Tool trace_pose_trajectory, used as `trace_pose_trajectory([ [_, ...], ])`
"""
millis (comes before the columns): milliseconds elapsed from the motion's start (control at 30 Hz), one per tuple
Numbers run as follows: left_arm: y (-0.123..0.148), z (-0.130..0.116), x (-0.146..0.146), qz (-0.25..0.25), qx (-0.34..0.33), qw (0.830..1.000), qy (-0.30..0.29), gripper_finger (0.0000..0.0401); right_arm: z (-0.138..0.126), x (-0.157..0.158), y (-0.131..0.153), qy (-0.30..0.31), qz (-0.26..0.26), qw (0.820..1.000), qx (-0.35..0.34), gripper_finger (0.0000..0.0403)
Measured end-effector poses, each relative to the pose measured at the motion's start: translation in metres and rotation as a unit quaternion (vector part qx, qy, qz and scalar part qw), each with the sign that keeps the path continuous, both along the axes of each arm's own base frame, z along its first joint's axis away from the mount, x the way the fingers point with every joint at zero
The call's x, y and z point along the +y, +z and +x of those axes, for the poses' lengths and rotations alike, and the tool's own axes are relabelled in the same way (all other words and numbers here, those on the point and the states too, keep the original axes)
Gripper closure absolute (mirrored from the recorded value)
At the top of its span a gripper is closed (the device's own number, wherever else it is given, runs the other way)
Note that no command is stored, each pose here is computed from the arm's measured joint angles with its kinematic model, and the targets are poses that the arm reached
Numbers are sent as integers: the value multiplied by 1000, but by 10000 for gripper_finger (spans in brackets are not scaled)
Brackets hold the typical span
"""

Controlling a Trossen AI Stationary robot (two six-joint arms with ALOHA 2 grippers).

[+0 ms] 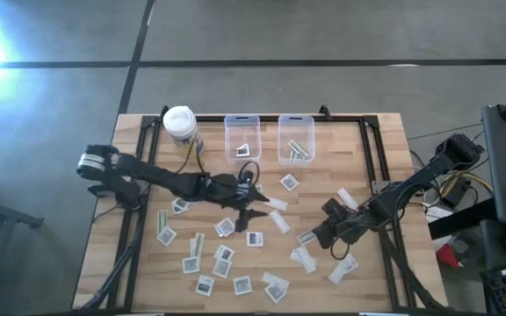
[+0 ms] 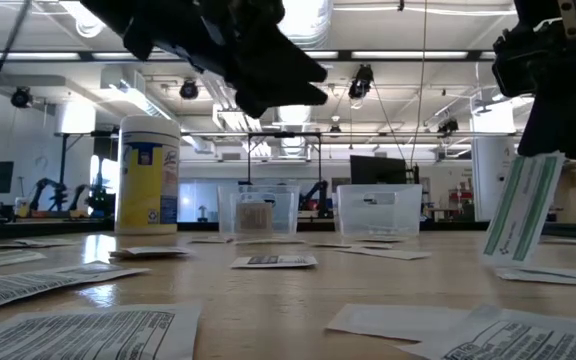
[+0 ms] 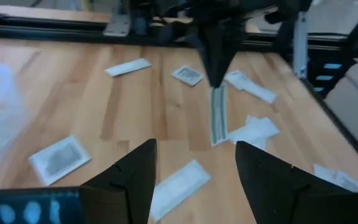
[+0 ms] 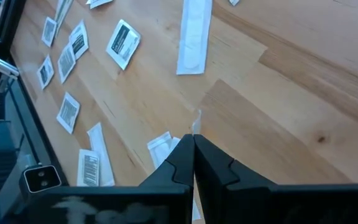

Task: Pick & Place First Aid Supplies
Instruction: Put the bandage into the right transparent bin

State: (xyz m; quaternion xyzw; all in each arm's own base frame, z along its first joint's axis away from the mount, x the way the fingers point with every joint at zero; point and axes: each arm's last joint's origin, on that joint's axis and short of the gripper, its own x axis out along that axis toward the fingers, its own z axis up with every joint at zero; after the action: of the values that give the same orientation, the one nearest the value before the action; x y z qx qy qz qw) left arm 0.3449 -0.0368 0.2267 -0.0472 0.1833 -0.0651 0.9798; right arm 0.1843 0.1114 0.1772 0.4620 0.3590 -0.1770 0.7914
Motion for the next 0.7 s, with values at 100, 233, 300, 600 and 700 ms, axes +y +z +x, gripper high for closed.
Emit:
trace_pose_trajectory([
  [100, -6, 13, -3, -10, 2, 1000, -28, 190, 0, 0, 0, 1, -4, 1000, -1, 395],
  [233, -12, 29, -5, -21, 9, 999, -30, 190, 0, 0, 0, 1, -8, 1000, -3, 395],
  [300, -16, 36, -6, -25, 14, 999, -28, 190, 1, -1, 0, 0, -9, 1000, -4, 395],
  [600, -26, 66, -10, -50, 25, 997, -57, 190, 2, -3, 1, -2, -19, 1000, -9, 395],
  [700, -29, 73, -8, -51, 27, 997, -56, 190, 4, -4, 2, -2, -22, 1000, -19, 395],
])
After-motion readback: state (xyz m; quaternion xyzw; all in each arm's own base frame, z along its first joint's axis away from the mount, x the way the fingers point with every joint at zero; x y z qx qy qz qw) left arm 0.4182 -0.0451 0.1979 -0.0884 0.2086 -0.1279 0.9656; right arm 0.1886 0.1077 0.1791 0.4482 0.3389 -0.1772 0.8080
